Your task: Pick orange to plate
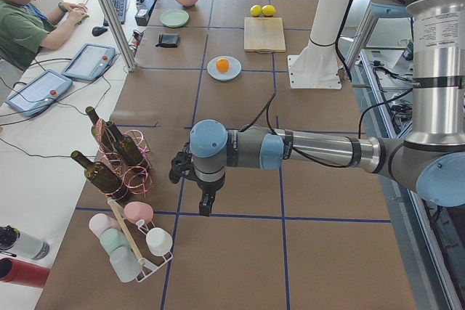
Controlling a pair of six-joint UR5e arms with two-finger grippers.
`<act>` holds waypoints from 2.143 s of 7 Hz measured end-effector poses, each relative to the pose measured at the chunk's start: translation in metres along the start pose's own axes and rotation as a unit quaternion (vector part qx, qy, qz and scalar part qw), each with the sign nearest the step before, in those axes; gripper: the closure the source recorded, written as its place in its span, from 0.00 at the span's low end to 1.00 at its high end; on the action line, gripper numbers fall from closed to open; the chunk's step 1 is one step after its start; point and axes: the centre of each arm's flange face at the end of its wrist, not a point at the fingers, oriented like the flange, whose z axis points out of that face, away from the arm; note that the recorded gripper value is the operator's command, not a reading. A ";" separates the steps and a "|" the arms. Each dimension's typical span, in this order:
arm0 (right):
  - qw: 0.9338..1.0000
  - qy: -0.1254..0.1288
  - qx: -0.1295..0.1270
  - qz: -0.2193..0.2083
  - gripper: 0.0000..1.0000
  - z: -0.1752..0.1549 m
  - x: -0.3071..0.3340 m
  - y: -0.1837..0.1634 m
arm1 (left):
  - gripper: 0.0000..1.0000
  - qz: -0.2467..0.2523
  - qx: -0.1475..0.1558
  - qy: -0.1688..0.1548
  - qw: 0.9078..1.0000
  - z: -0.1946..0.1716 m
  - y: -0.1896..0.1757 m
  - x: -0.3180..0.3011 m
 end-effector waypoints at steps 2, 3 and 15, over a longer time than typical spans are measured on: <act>0.999 0.015 -0.009 -0.037 0.00 -0.016 0.123 0.077 | 0.00 -0.002 -0.002 0.000 1.000 0.002 0.003 -0.002; 0.999 0.026 -0.016 -0.024 0.00 -0.020 0.168 0.115 | 0.00 -0.003 -0.003 0.001 1.000 0.003 0.006 -0.002; 0.989 0.034 -0.051 0.132 0.00 -0.002 0.287 0.311 | 0.00 -0.012 -0.013 -0.001 1.000 0.011 0.017 -0.009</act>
